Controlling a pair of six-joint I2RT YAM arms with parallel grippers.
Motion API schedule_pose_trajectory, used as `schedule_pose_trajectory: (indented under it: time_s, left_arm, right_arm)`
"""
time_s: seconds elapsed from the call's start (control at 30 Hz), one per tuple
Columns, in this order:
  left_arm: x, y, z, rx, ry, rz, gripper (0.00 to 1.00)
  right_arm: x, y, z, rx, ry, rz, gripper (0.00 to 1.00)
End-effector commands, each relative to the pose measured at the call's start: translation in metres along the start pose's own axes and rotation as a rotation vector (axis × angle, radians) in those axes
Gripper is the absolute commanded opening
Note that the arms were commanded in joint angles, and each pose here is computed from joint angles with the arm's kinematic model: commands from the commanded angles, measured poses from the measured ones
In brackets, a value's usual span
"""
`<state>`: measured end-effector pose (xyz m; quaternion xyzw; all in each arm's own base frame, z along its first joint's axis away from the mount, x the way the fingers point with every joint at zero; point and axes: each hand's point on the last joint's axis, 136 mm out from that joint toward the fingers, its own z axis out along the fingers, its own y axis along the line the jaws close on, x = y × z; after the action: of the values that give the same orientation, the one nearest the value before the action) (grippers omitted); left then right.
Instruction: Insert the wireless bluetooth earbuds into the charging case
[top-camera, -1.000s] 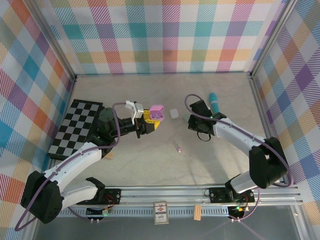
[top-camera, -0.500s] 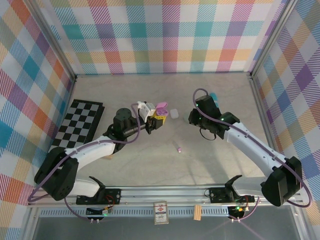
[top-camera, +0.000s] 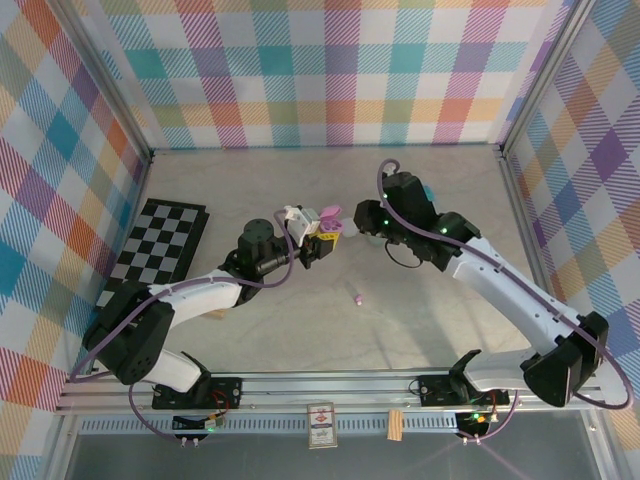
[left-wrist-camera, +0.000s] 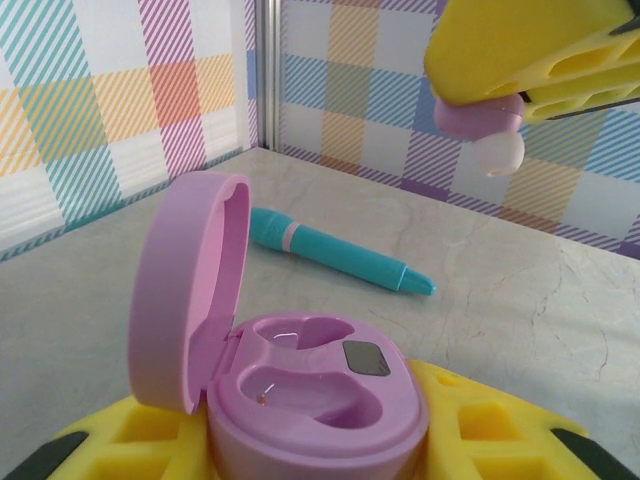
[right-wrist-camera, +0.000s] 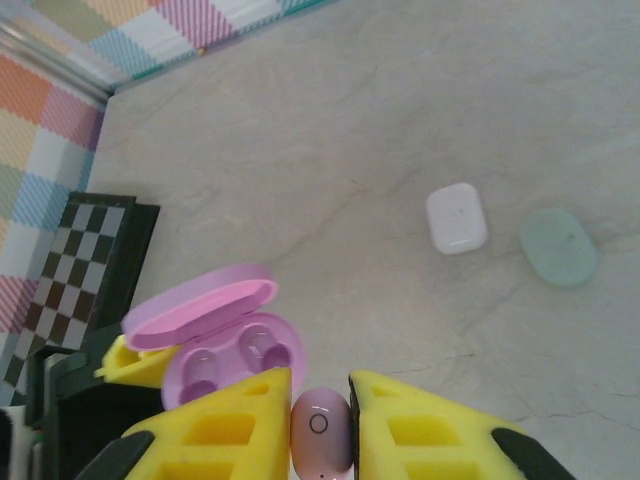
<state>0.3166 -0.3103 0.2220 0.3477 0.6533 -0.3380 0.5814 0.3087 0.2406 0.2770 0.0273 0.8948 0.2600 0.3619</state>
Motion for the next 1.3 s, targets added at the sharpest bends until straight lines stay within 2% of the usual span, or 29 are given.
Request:
schedule_pose_trajectory:
  time_s: [0.0,0.4,0.73,1.27]
  left_arm:
    - [-0.029,-0.005,0.006,0.01,-0.084,0.056,0.31]
    - [-0.031,-0.012,0.01,0.031,-0.083,0.053,0.3]
    - [-0.03,-0.016,0.013,0.054,-0.085,0.032,0.3]
    - [-0.038,-0.013,0.014,0.041,-0.105,0.024,0.3]
  right_arm:
    - [-0.008,0.023,0.002,-0.071,-0.01,-0.038,0.21]
    - [0.001,0.044,0.027,-0.147,0.048,-0.046,0.21]
    - [0.008,0.056,0.033,-0.192,0.072,-0.061,0.21]
    - [0.023,0.039,0.043,-0.113,0.083,-0.073,0.21]
